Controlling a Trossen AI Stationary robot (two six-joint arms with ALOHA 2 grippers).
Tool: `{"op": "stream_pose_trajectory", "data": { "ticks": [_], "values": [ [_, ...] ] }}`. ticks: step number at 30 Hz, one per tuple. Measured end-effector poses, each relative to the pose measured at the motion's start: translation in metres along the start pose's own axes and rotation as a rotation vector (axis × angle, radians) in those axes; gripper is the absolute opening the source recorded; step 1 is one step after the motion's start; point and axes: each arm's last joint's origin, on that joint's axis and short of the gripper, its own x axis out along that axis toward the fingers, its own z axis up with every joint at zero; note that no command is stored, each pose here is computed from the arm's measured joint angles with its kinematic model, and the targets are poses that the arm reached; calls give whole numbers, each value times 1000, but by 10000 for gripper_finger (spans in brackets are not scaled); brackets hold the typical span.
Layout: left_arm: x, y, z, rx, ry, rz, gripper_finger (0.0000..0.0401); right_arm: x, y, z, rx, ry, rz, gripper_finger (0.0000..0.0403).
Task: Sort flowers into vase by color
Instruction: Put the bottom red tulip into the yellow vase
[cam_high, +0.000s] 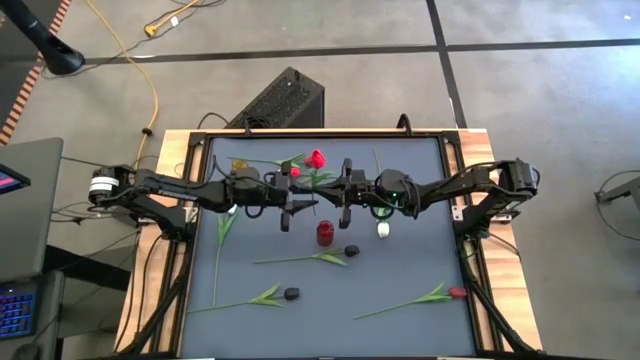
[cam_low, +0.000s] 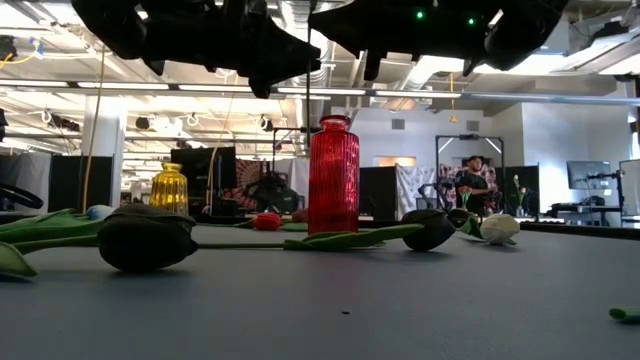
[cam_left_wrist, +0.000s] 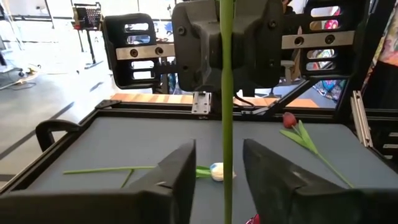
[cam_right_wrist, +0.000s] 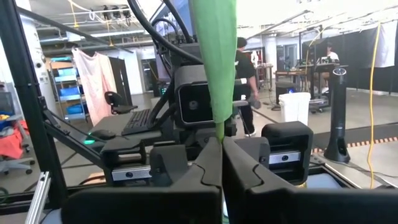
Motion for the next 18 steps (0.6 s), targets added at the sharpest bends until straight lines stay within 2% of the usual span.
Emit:
{"op": "stream_pose_trajectory", "data": {
  "ticks": [9,18],
  "values": [
    [0,0,-1,17,7,-2,10,0,8,-3,3,29,19,38],
    [0,0,-2,17,16,-2,2,-1,10,-6,4,55,24,48]
  ]
}}
